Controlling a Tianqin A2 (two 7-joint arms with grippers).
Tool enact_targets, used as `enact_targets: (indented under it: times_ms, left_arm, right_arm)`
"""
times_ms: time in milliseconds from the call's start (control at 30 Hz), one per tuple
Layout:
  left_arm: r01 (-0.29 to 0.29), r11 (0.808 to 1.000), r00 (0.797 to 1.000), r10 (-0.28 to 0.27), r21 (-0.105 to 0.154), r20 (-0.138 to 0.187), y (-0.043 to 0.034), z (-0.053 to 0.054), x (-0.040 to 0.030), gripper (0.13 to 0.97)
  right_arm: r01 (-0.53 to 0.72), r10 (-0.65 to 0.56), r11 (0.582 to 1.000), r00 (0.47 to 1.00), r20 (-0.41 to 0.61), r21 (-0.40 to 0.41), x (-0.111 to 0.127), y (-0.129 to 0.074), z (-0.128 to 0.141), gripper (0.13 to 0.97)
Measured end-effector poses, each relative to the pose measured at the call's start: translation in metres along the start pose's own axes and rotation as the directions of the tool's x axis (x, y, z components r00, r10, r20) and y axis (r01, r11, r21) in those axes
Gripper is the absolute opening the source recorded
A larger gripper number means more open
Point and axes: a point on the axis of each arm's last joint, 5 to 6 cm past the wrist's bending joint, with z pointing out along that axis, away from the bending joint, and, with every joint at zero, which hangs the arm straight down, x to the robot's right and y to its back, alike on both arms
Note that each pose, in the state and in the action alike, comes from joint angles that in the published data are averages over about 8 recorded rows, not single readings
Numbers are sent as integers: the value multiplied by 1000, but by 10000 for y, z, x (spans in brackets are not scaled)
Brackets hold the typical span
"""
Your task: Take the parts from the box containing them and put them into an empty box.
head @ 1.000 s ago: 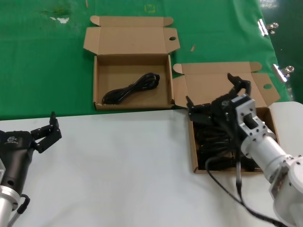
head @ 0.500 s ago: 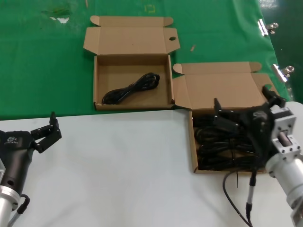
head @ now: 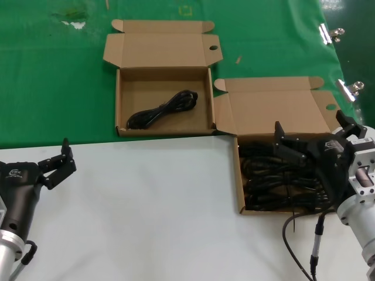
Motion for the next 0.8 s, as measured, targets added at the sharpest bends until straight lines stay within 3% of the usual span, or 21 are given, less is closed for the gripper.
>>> enact_targets:
  times_ms: [800]
  left_arm:
    - [0,1000,1000,0,0,0,0,0,0,966]
  right_arm:
    - [0,0,1000,1000,0,0,0,0,0,966]
